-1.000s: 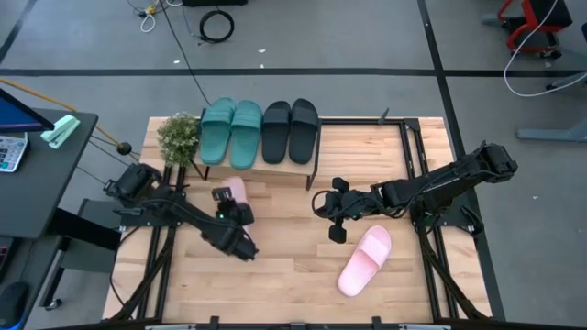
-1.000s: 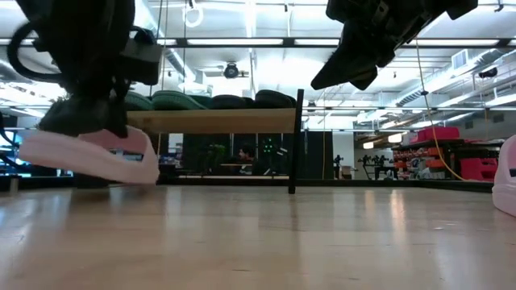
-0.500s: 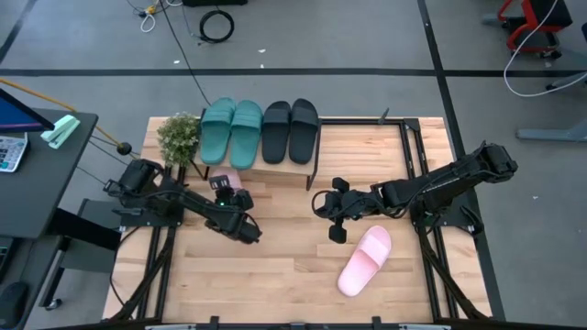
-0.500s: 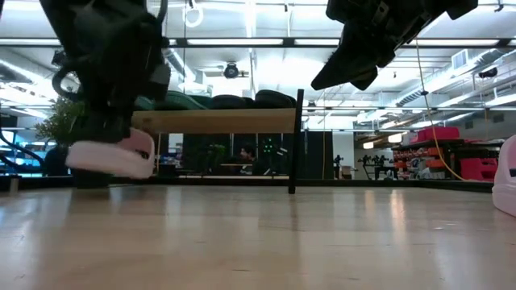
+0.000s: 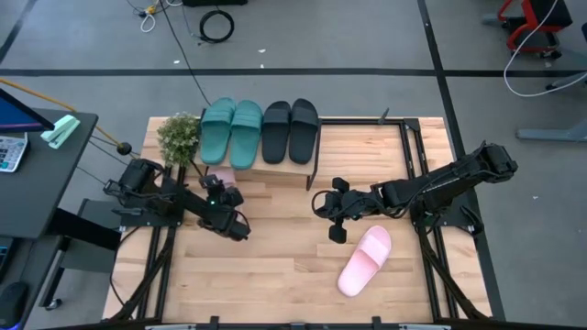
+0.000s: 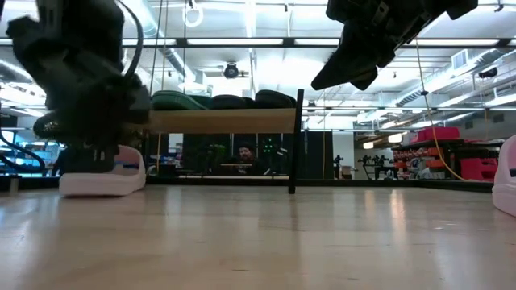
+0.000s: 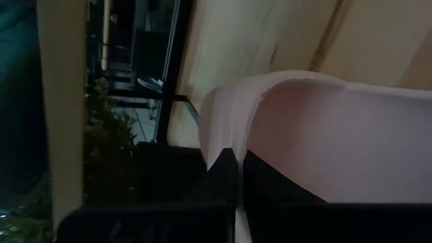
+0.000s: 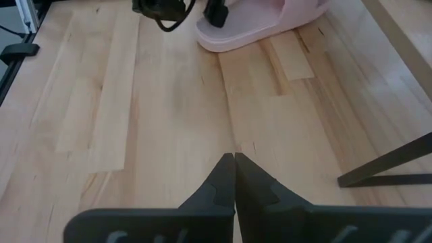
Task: Pick and place slides into the shelf
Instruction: Put the left pink slide under the shelf, then put the pink slide under the shelf
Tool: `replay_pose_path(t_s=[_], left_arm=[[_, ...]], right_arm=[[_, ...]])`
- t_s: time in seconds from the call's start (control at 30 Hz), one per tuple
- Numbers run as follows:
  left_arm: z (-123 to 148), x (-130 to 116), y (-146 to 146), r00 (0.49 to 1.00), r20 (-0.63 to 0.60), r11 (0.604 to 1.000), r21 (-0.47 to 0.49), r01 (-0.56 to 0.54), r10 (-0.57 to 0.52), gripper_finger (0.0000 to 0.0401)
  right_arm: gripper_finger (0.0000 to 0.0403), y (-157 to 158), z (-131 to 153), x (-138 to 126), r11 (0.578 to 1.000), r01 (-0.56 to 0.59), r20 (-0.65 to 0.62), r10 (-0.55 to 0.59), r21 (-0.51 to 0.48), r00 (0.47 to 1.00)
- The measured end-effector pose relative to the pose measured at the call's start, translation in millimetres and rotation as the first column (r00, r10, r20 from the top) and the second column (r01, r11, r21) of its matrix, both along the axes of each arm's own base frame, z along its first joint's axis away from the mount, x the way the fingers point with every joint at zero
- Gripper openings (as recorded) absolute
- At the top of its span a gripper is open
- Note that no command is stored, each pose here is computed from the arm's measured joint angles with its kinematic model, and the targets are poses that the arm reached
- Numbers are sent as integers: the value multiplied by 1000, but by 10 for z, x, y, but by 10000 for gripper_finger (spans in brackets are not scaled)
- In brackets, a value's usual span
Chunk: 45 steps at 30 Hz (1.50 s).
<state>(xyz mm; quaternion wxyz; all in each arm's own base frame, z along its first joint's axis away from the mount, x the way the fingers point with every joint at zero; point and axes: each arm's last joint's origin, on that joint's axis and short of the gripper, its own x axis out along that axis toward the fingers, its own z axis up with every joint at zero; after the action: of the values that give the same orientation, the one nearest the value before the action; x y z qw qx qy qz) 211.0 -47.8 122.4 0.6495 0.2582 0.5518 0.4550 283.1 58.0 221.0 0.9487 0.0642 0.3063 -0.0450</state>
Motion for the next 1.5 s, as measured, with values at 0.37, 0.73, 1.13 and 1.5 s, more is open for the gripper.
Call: replay_pose_path(t_s=[0.37, 0.73, 1.13, 1.5], left_arm=[[-60, -91, 70, 993, 14, 978, 176, 115, -119, 12], [-148, -202, 172, 995, 77, 982, 185, 48, -63, 28], [-25, 53, 90, 995, 74, 991, 119, 57, -66, 108], [235, 341, -38, 999, -1, 996, -78, 36, -37, 199]], right_arm=[[4, 0, 0, 0, 1000, -1, 0, 1, 0, 1000], [5, 0, 0, 0, 1000, -1, 0, 1, 0, 1000], [5, 0, 0, 0, 1000, 0, 0, 0, 0, 1000], [5, 0, 1, 0, 1000, 0, 1, 0, 0, 1000]])
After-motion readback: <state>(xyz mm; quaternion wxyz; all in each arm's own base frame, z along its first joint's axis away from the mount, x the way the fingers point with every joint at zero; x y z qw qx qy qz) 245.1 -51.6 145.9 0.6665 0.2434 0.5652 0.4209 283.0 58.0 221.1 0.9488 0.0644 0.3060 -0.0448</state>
